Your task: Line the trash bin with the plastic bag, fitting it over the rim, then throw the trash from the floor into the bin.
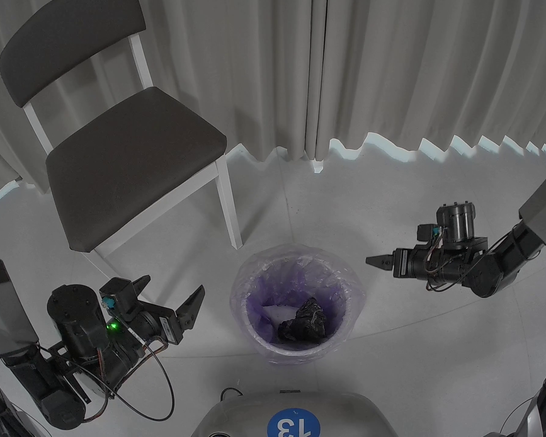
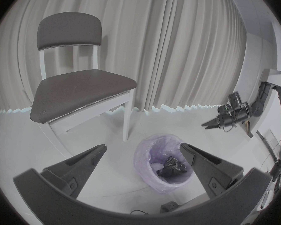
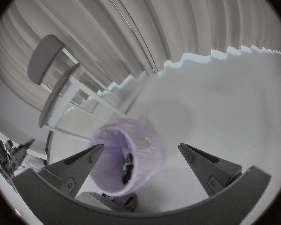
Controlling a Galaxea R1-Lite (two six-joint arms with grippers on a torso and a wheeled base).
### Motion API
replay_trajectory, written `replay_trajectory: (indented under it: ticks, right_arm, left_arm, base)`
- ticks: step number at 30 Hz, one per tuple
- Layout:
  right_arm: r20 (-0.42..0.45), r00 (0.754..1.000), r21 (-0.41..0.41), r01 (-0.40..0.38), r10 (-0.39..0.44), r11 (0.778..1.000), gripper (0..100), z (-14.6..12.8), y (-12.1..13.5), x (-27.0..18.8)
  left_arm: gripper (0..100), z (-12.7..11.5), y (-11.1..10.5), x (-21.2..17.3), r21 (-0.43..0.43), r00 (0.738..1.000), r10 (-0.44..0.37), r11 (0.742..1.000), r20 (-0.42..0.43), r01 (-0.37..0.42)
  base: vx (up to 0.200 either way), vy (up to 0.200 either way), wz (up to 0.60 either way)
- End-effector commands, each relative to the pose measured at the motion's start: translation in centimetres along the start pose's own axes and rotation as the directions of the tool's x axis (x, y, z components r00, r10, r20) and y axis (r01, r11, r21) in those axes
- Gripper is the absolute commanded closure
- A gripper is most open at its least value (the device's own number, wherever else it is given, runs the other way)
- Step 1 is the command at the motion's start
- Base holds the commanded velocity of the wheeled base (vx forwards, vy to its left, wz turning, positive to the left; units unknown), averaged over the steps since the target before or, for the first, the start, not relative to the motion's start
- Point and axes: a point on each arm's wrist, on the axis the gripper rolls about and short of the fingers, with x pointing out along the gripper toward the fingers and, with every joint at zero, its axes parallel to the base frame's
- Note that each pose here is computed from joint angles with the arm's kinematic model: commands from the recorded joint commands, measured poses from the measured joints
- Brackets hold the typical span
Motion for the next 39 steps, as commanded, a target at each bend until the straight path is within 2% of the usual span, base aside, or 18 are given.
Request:
replay_trajectory:
  ticks: [1, 5, 10, 22, 26, 34, 39]
  right_arm:
    - [-0.115, 0.992, 0.017, 0.048, -0.046, 0.999, 0, -3.3, -2.6, 3.1]
    - [-0.158, 0.986, 0.004, 0.053, -0.052, 0.999, 0, -4.7, -3.2, 4.6]
    - [-0.172, 0.984, -0.020, 0.050, -0.053, 0.999, 0, -5.2, -3.7, 6.5]
    - [-0.172, 0.983, -0.055, 0.058, -0.067, 0.997, 0, -2.5, -5.5, 11.3]
    - [-0.165, 0.985, -0.059, 0.032, -0.042, 0.998, 0, -1.3, -5.6, 12.7]
    - [-0.177, 0.983, -0.058, 0.033, -0.043, 0.998, 0, 1.5, -5.7, 15.6]
    - [-0.229, 0.972, -0.047, 0.045, -0.054, 0.998, 0, 1.1, -6.2, 16.9]
  left_arm:
    - [0, -0.3, 0.4, 0.9, -0.001, 1.000, 0.022, 1.000, -0.003, -0.022]
    - [0, -0.3, 0.4, 0.8, -0.002, 1.000, 0.024, 1.000, -0.005, -0.024]
    - [0, -0.3, 0.5, 0.8, -0.002, 1.000, 0.025, 1.000, -0.004, -0.025]
    - [0, 0.1, 0.6, 0.6, -0.007, 0.999, 0.032, 0.999, 0.013, -0.032]
    - [0, 0.1, 0.6, 0.6, -0.007, 0.999, 0.032, 0.999, 0.016, -0.032]
    - [0, 0.3, 0.5, 0.4, -0.006, 0.999, 0.028, 1.000, 0.026, -0.028]
    - [0, 0.3, 0.4, 0.3, -0.006, 0.999, 0.027, 1.000, 0.023, -0.026]
  base:
    - [0.000, 0.000, 0.00]
    - [0.000, 0.000, 0.00]
    - [0.000, 0.000, 0.00]
    - [0.000, 0.000, 0.00]
    - [0.000, 0.000, 0.00]
    - [0.000, 0.000, 0.00]
    - [0.000, 0.000, 0.00]
